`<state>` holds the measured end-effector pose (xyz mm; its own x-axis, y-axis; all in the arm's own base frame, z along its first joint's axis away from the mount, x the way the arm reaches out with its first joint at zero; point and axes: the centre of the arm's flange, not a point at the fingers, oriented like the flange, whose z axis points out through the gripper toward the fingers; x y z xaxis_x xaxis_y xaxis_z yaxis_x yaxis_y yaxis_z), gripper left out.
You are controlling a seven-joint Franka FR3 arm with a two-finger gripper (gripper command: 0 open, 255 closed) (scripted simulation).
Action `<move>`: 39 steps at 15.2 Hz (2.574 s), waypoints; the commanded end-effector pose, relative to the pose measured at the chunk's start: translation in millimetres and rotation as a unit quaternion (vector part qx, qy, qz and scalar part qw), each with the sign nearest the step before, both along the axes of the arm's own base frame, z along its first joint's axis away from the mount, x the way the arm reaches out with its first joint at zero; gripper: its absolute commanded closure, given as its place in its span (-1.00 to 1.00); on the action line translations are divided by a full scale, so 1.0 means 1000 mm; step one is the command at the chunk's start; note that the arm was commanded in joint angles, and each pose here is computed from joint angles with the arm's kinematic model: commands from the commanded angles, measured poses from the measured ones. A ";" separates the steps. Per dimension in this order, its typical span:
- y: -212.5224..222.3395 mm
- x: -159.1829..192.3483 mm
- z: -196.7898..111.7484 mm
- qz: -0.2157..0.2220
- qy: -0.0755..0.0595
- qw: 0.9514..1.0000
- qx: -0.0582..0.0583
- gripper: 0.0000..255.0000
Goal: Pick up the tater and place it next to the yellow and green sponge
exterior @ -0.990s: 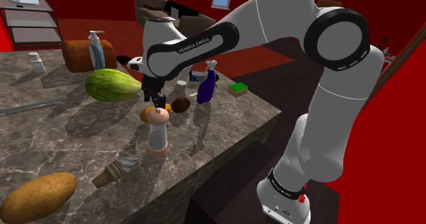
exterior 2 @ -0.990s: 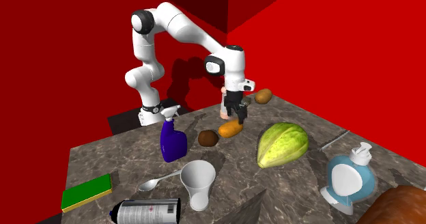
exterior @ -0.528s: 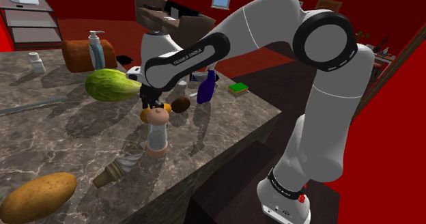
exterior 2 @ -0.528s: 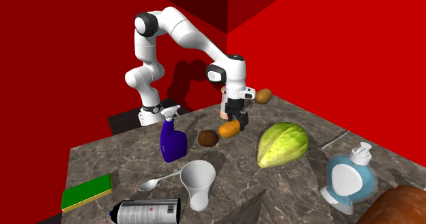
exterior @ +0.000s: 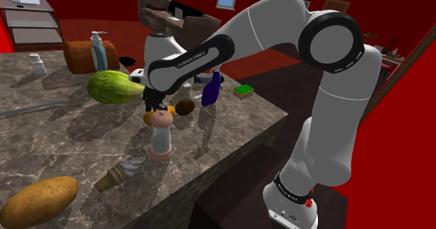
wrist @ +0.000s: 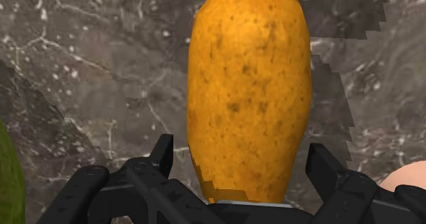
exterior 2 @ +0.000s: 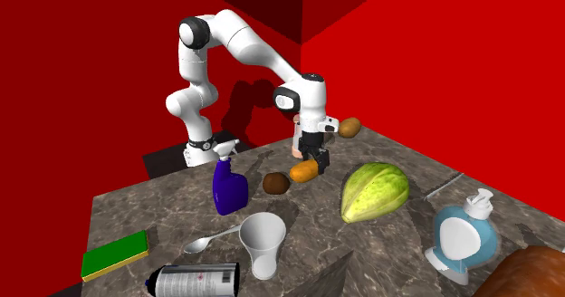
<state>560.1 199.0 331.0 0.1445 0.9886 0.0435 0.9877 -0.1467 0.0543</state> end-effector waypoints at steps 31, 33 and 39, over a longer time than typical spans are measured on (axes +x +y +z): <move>0.000 0.000 0.111 0.000 0.000 1.000 0.000 1.00; 0.000 0.000 0.121 0.000 0.000 1.000 0.000 1.00; -0.025 -0.008 0.139 0.000 0.000 1.000 0.000 1.00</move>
